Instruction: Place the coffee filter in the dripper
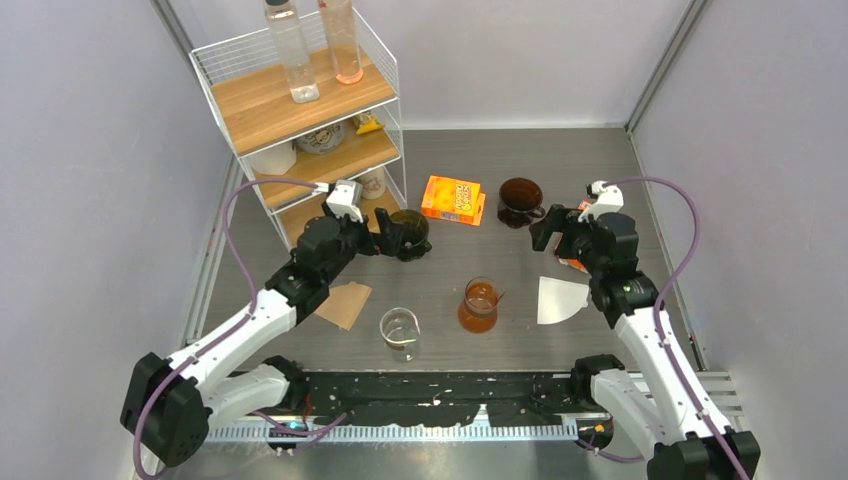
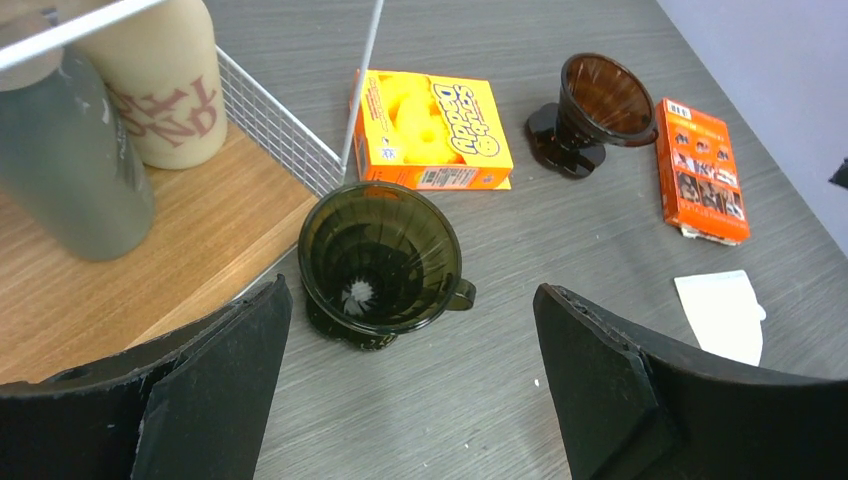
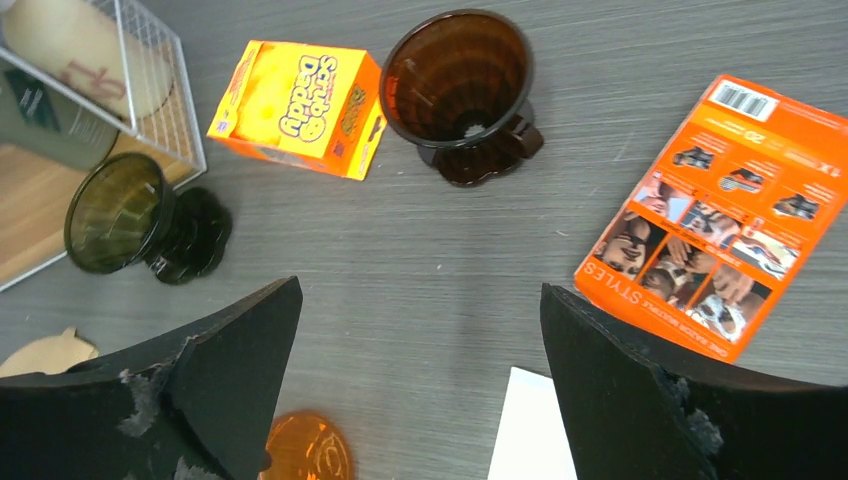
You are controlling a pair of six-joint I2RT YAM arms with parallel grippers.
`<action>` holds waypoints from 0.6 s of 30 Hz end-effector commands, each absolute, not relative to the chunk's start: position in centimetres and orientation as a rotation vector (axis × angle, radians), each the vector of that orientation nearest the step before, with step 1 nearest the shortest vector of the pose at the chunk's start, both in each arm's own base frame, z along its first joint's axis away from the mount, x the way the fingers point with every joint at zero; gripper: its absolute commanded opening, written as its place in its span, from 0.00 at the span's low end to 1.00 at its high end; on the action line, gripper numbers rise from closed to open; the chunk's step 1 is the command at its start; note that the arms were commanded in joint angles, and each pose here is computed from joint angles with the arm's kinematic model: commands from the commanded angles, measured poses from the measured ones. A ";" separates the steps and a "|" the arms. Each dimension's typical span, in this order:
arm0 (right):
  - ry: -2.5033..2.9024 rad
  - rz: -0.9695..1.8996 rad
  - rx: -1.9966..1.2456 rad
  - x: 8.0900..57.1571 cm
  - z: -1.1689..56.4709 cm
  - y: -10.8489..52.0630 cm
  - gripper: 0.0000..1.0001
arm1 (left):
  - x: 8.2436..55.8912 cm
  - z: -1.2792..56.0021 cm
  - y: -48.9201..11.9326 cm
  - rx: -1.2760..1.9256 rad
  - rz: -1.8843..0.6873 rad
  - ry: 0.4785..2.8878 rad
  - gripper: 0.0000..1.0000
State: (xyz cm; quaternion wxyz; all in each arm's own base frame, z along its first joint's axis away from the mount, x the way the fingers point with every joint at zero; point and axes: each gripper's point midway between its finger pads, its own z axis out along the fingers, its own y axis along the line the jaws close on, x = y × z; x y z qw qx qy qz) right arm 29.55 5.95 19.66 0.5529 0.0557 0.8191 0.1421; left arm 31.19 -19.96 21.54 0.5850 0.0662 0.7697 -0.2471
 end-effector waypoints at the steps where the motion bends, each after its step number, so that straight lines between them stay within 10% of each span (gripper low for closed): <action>1: 1.958 0.416 0.002 30.5 21.3 7.9 0.96 | 31.6 23.9 -21.1 0.209 -0.614 1.720 0.99; 18: 1.971 0.044 -1.041 39.0 16.4 5.7 0.96 | 31.2 23.9 -20.1 0.233 -0.549 1.727 0.99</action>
